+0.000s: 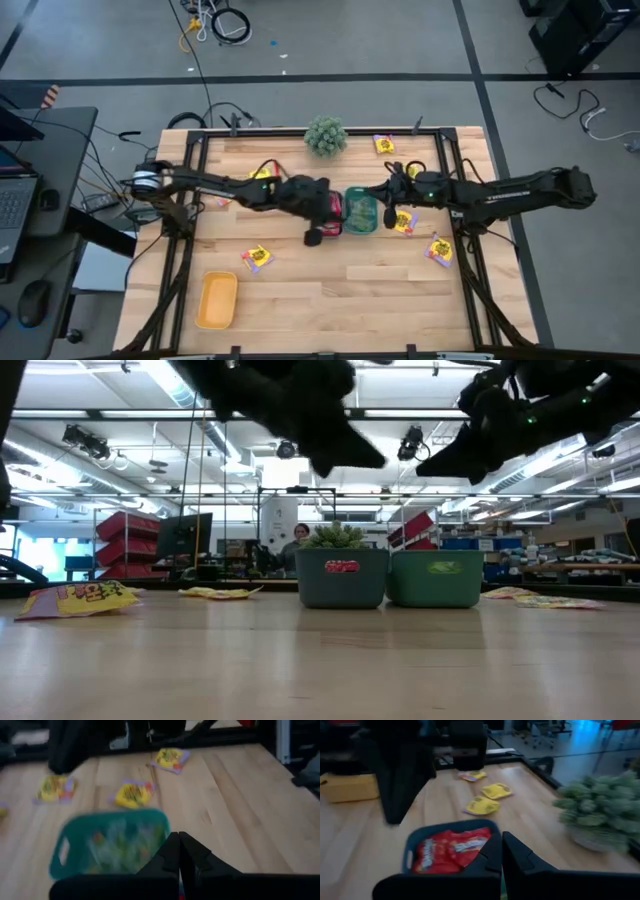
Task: Sort candy
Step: Put the yellow candy pack into the yellow bin
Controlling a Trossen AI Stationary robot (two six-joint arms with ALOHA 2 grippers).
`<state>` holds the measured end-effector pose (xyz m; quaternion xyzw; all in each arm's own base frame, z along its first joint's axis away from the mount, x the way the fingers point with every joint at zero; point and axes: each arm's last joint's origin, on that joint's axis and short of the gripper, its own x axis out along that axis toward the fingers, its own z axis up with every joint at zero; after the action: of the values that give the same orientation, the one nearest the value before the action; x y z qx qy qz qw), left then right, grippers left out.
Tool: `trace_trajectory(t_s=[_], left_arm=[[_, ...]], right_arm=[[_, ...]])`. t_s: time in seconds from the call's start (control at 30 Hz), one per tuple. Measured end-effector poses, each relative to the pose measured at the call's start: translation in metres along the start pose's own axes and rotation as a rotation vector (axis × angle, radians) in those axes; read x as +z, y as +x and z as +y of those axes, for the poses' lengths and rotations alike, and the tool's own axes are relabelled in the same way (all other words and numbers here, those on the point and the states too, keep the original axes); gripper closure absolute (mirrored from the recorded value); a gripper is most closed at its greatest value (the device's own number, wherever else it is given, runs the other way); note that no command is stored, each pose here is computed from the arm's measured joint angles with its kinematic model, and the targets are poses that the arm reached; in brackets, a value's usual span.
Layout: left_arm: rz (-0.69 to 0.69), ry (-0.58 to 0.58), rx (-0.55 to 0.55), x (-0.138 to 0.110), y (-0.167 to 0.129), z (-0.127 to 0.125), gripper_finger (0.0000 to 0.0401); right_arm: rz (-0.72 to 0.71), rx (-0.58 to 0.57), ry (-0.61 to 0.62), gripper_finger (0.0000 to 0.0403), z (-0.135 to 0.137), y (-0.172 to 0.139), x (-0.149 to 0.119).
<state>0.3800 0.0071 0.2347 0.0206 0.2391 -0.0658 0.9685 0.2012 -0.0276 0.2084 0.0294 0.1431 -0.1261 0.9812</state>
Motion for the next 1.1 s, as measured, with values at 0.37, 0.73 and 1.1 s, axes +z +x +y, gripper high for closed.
trace_trajectory(t_s=[0.37, 0.73, 1.1], left_arm=[[0.337, -0.095, 0.001, -0.036, -0.066, -0.05, 0.0401], [0.668, -0.298, 0.078, -0.059, -0.1, -0.095, 0.0389], [0.784, -0.502, 0.157, -0.079, -0.108, -0.116, 0.0317]], right_arm=[[0.003, 0.049, 0.023, 0.0403, 0.021, 0.023, -0.013], [-0.006, 0.066, 0.021, 0.0401, 0.03, 0.03, -0.005], [0.008, 0.068, 0.024, 0.0397, 0.031, 0.032, -0.006]])
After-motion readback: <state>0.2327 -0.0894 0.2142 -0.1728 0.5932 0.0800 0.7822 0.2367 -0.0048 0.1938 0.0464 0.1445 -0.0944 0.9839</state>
